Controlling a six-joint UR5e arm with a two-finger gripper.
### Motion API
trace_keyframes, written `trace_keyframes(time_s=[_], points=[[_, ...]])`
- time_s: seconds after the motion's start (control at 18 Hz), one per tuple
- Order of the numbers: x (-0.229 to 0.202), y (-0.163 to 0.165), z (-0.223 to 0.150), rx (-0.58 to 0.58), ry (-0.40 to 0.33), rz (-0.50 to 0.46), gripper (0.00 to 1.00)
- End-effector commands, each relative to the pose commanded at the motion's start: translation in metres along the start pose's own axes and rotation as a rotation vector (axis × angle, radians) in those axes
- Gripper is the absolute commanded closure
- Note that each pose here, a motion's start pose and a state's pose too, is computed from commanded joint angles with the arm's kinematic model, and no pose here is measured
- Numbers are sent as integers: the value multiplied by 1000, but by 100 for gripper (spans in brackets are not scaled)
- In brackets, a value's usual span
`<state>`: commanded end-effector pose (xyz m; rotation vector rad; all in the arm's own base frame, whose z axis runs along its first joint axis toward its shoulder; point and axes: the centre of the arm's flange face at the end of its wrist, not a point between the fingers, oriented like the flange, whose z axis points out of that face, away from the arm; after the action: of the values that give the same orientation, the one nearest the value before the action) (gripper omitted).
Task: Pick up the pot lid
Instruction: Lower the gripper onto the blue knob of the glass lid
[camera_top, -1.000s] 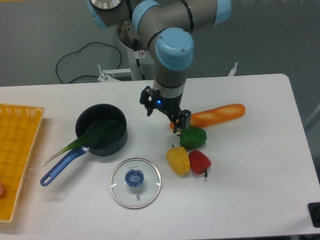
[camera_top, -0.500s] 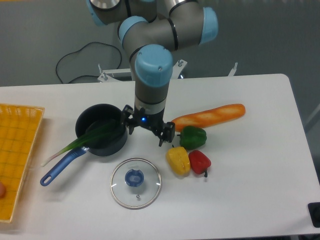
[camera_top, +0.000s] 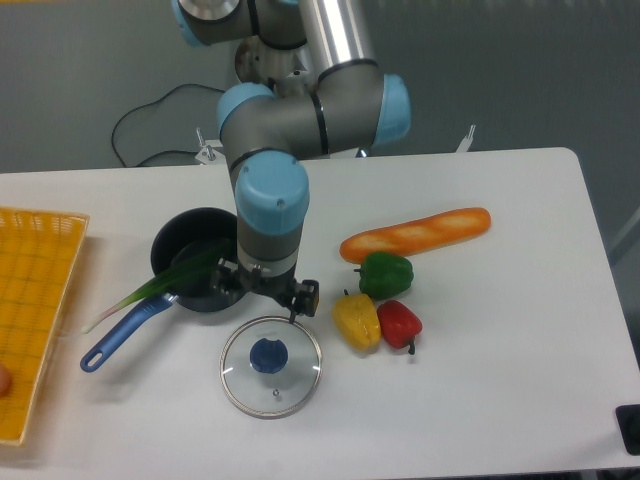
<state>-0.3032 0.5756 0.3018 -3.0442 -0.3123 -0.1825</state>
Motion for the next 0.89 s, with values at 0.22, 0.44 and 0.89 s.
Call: trace_keyframes(time_s=[0.22,0.44,0.89], points=[[-14,-4,13,-56,-65,-5,0],[-19,-8,16,-54,-68,-32,0],[-29,-25,34,-23,-84,-98,0]])
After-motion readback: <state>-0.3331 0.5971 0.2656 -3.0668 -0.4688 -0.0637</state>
